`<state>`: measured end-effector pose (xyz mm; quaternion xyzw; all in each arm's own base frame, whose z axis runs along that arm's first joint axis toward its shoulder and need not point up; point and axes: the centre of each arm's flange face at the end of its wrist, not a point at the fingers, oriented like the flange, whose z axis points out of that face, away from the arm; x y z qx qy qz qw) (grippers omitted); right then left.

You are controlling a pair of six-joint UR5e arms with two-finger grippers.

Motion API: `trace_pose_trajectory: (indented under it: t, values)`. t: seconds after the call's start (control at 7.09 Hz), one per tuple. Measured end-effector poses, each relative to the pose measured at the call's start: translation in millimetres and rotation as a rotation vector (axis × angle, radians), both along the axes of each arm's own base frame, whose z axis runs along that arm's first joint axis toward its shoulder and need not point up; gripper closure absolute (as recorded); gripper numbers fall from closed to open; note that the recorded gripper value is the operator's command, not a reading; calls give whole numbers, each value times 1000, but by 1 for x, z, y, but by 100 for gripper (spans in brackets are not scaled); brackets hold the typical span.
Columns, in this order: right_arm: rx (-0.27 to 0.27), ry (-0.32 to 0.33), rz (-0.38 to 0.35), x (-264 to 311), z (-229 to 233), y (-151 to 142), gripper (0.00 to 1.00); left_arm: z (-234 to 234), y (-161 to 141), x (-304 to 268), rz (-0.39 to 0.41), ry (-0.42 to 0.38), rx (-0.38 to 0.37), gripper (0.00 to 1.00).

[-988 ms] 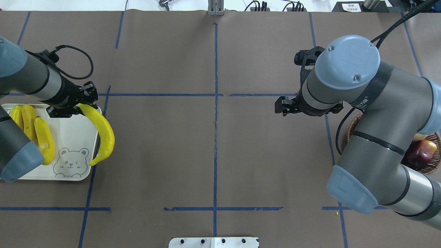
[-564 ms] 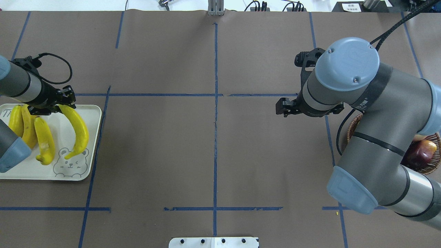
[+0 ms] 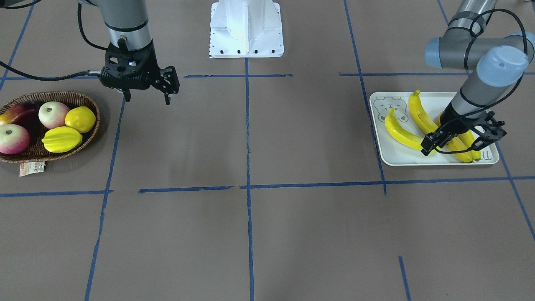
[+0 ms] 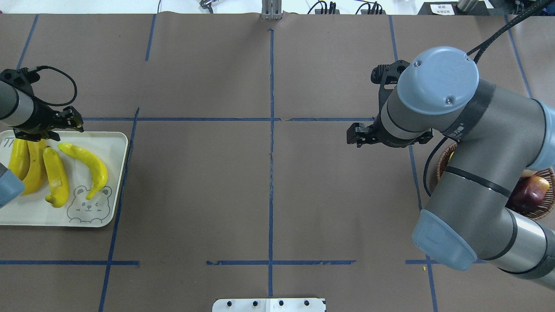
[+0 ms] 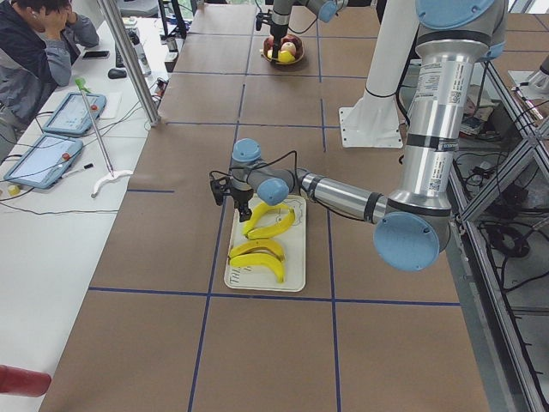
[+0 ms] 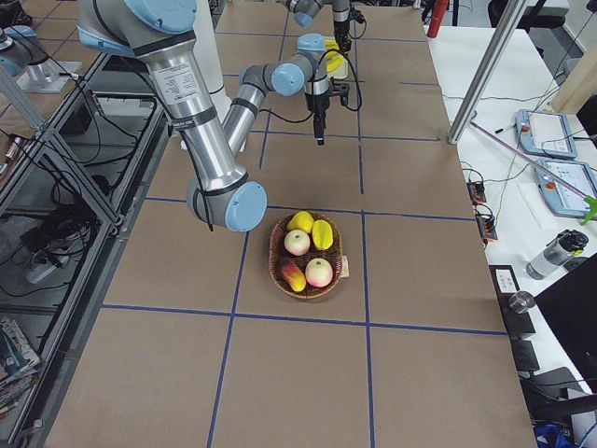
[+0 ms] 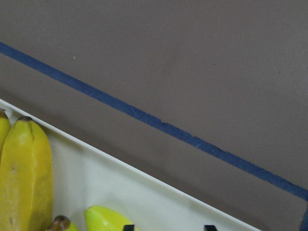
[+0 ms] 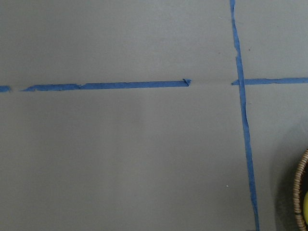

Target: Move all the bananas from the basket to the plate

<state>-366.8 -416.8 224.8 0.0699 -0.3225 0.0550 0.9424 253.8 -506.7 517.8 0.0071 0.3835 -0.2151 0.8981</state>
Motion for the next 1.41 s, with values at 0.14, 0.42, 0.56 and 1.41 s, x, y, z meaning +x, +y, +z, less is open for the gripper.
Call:
trace_pose_trajectory:
  t: [0.14, 0.42, 0.56, 1.41]
  values:
    - [4, 3, -3, 5, 1, -4, 0, -18, 3, -5, 22, 15, 31, 0]
    - [6, 15, -52, 35, 19, -23, 0, -63, 6, -41, 146, -2, 103, 0]
    - [8, 25, -102, 64, 39, -36, 0, -82, 10, -68, 255, -58, 157, 0]
    - [83, 27, -494, 349, 274, -50, 0, 14, 15, -243, 672, -180, 274, 0]
